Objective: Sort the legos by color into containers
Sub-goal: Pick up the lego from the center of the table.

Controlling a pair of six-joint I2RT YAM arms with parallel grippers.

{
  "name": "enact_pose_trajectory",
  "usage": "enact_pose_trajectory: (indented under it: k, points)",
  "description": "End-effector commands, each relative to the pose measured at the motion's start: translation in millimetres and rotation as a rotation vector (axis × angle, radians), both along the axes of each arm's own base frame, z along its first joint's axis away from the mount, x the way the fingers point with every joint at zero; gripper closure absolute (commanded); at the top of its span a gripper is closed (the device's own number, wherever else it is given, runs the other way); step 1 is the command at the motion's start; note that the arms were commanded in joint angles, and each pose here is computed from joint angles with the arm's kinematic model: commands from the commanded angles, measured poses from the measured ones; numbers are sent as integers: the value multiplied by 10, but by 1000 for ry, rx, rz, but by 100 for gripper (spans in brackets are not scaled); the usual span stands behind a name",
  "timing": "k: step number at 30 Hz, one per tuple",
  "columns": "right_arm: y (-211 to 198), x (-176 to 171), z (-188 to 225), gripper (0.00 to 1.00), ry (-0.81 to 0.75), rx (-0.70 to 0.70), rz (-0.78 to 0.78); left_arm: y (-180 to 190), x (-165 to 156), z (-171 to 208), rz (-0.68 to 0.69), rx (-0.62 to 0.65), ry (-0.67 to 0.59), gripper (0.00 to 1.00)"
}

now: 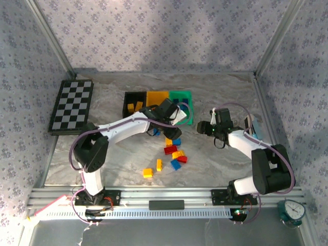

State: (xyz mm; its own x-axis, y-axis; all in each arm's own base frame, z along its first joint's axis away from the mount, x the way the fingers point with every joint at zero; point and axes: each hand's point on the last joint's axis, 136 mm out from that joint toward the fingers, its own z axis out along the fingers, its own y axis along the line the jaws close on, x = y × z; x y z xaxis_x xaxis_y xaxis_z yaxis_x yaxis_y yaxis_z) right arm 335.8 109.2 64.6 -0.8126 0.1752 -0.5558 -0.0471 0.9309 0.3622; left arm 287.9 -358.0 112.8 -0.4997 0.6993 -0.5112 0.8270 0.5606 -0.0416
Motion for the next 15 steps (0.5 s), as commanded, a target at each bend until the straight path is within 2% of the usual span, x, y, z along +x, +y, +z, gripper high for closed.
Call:
enact_pose_trajectory:
  k: [1, 6, 15]
  points:
    - [26, 54, 50, 36, -6, -1, 8, -65, -97, -105, -132, 59, 33, 37]
    - [25, 48, 43, 36, -4, -2, 8, -56, -213, -391, -208, 196, 63, 37]
    - [34, 47, 76, 36, -16, 4, 10, -63, -273, -560, -247, 272, 91, 37]
